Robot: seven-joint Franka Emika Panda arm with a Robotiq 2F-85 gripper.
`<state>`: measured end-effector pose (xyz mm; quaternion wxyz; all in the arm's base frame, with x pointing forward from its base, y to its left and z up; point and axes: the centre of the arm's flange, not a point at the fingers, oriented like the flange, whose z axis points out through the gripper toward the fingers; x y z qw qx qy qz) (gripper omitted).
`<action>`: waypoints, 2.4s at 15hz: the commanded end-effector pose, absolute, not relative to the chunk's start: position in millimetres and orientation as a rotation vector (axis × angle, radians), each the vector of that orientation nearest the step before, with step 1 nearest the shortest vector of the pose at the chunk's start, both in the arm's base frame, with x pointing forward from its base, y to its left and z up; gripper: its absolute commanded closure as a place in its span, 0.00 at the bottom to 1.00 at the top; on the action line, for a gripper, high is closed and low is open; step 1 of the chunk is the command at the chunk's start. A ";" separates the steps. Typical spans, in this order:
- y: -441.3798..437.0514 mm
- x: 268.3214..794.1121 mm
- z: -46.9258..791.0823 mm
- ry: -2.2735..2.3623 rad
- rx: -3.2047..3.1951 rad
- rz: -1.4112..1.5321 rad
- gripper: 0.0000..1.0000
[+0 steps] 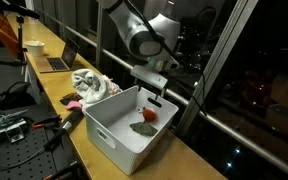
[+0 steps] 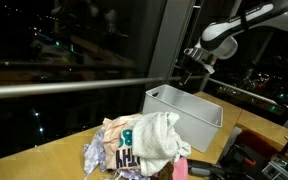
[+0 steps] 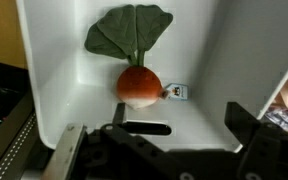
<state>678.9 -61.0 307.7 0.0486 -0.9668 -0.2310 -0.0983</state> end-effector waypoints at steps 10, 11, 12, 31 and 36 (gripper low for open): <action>-74.3 781.8 206.8 -0.975 -3.009 -0.425 0.00; -76.4 789.0 203.3 -0.964 -3.009 -0.419 0.00; -77.1 793.7 199.5 -0.948 -3.009 -0.416 0.00; -27.7 787.5 205.2 -0.743 -3.007 -0.090 0.00; -3.3 772.3 174.4 -0.783 -2.986 -0.094 0.00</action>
